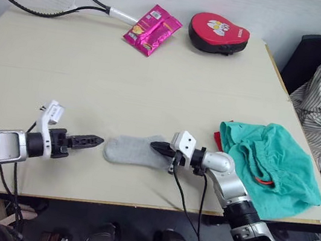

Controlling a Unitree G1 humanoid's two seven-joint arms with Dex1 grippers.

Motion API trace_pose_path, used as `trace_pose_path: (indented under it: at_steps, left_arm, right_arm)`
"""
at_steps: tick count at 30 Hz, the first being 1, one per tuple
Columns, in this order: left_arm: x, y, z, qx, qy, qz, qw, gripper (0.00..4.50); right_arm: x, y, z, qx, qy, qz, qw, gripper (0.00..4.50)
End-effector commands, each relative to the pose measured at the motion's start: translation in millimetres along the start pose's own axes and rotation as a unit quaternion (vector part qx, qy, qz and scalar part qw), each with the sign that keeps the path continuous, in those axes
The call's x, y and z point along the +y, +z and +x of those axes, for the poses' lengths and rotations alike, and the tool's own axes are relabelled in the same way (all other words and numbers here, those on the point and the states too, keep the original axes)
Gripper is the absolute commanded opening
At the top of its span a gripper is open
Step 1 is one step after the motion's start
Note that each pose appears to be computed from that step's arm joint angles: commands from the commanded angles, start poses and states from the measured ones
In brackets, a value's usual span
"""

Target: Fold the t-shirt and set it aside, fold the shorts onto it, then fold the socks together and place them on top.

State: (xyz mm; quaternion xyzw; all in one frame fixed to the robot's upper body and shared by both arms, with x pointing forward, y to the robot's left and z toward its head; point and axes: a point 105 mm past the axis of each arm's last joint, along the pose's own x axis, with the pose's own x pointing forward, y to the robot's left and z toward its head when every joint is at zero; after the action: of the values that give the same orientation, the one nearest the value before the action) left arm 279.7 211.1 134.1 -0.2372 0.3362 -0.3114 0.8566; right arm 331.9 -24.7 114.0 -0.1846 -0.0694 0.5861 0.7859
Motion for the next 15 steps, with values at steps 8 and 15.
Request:
trace_pose_path:
  at_steps: [8, 15]
  left_arm:
    - [-10.9, -13.4, 42.7, 0.066, -0.008, 0.0, 0.998, 4.49]
    - [-21.0, 3.7, 43.8, 0.038, -0.027, 0.009, 0.999, 2.66]
  right_arm:
    - [23.1, -15.9, 13.5, 0.029, 0.066, -0.022, 0.997, 0.0]
    - [22.8, -28.2, 8.1, 0.045, 0.058, -0.005, 0.997, 0.0]
